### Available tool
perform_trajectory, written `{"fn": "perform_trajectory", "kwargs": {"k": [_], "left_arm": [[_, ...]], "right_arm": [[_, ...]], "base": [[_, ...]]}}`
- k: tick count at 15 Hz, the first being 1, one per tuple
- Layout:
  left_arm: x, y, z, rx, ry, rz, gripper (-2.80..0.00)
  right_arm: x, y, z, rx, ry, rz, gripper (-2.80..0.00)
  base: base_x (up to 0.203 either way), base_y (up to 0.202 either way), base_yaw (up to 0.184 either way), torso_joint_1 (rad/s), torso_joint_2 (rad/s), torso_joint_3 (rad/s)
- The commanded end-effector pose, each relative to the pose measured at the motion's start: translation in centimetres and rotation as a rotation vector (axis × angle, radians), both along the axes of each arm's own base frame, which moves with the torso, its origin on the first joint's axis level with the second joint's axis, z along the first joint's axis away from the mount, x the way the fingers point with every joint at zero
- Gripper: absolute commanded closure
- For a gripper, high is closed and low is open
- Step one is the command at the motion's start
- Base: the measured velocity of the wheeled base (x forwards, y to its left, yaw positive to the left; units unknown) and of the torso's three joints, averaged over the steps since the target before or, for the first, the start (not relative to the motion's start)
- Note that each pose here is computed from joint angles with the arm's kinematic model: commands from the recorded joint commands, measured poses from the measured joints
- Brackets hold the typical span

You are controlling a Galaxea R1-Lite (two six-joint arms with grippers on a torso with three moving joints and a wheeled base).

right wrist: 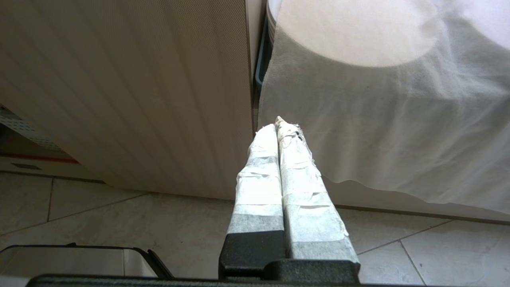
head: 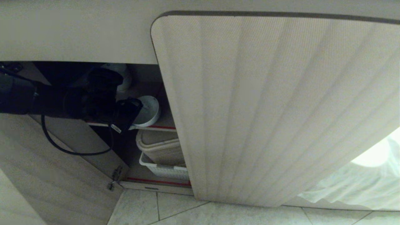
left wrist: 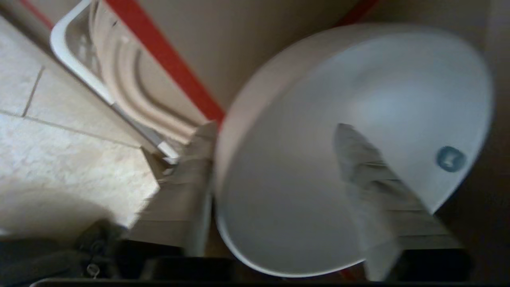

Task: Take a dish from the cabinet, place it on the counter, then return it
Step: Put it back into the cabinet

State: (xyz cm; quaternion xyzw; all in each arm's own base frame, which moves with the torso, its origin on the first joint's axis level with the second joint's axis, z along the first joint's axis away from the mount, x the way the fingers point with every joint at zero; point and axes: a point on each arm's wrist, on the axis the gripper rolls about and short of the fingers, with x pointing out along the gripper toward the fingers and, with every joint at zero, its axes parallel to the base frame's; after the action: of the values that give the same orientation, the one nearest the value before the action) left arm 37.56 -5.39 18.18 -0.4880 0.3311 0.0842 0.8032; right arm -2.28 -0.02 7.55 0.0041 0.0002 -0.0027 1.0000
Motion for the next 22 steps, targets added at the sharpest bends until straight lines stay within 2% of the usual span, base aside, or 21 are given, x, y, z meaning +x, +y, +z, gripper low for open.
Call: {"fn": "perform_trajectory", "kwargs": {"k": [1,8,11,21,22], "left_arm": [[0.10,-0.02,0.26,-0.007,-0.019,0.005,-2.80],[0.32,0.05,0.30,0.014,-0.041,0.040,-2.80],[0.91,0.01,0.49,0.016,-0.103,0.059,-2.80],[0.73,0.04,0.24,0.043,-0.108,0.100,-2.80],[0.72,-0.10,0.15,0.042,-0.131,0.101,-2.80]], "right_arm": [[0.00,0.00,0.01,0.000,-0.001,-0.001,0.00],[0.00,0.00,0.00,0.000,0.000,0.001,0.00],[0.00,0.00,0.02,0.000,-0.002,-0.001,0.00],[0.00,0.00,0.01,-0.001,-0.002,0.001,0.00],[0.00,0.00,0.00,-0.001,0.000,0.001,0.00]], "base": [[0.000,0.000,0.000,0.000,0.00,0.000],[0.000,0.000,0.000,0.000,0.00,0.000],[0.000,0.000,0.000,0.000,0.00,0.000],[0.000,0.000,0.000,0.000,0.00,0.000],[0.000,0.000,0.000,0.000,0.00,0.000]]}}
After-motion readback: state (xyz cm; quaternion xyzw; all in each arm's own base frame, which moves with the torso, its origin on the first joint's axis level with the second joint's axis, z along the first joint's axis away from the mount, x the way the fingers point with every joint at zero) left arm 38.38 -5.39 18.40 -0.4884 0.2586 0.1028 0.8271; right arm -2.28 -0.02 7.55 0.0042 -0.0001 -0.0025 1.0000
